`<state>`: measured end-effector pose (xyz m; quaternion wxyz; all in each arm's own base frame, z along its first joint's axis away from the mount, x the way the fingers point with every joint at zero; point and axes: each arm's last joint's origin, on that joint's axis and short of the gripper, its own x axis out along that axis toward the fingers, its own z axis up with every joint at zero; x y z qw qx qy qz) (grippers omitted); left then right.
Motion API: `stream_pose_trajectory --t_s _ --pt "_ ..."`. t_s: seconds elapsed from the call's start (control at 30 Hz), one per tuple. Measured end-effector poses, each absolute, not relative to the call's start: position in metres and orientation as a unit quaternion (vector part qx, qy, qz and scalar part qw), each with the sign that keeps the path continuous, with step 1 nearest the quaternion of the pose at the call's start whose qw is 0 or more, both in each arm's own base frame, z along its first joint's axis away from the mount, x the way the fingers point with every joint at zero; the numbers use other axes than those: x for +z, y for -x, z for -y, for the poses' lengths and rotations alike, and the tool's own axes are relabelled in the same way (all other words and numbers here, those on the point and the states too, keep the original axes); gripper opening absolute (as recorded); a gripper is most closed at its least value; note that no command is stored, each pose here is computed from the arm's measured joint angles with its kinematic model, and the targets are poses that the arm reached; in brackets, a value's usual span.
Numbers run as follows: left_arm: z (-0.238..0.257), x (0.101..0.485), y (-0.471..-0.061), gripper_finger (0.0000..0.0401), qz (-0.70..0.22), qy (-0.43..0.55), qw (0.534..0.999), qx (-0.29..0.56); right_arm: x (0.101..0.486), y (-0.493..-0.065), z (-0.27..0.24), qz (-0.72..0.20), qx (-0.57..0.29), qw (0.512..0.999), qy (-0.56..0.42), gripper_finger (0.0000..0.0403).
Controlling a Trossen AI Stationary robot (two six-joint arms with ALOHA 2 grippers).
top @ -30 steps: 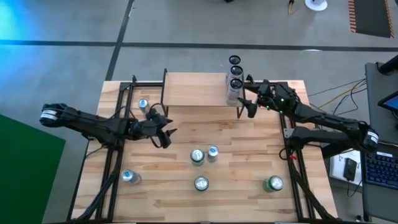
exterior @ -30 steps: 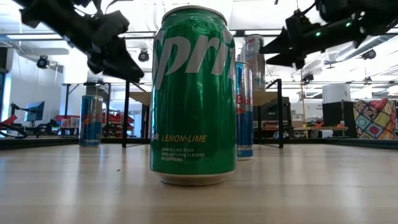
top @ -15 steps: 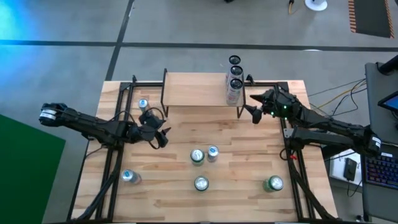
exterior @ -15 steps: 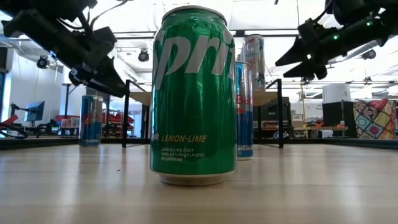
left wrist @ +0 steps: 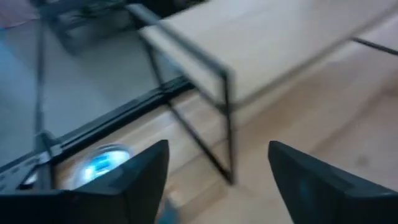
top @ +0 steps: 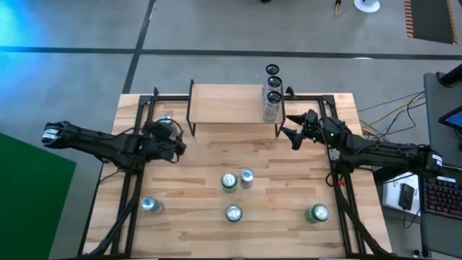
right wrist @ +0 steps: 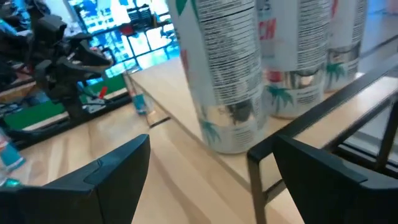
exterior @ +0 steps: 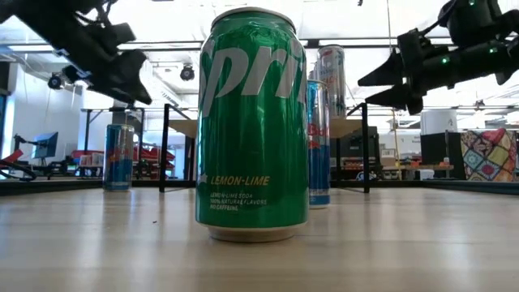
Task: Place canned beverage on shelf
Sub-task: Put the top left blue soda can on the shelf
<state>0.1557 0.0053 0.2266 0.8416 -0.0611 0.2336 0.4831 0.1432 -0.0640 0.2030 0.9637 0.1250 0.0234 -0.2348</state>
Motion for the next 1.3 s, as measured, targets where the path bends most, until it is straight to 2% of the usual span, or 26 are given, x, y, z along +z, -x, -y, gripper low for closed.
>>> stream_pose_trajectory --t_s 0.17,0.33,0.77,1.03,1.3 --pt "-0.012 0.215 -0.137 0.0313 -0.215 0.076 0.828 0.511 0.208 -0.143 0.064 -0.006 -0.232 0.965 -0.121 0.0327" --pt "-0.021 0.201 -0.122 0.0333 -0.205 0.088 0.813 0.537 0.209 -0.144 0.062 -0.007 -0.225 0.967 -0.12 0.0327" --pt "-0.036 0.171 -0.111 0.0319 -0.18 0.093 0.814 0.545 0.214 -0.144 0.061 0.017 -0.221 0.968 -0.116 0.0327" --pt "-0.045 0.162 -0.105 0.0315 -0.184 0.102 0.796 0.568 0.213 -0.144 0.061 0.013 -0.221 0.969 -0.111 0.0327" --pt "-0.052 0.158 -0.111 0.0315 -0.163 0.099 0.82 0.539 0.214 -0.144 0.061 0.017 -0.221 0.969 -0.111 0.0327"
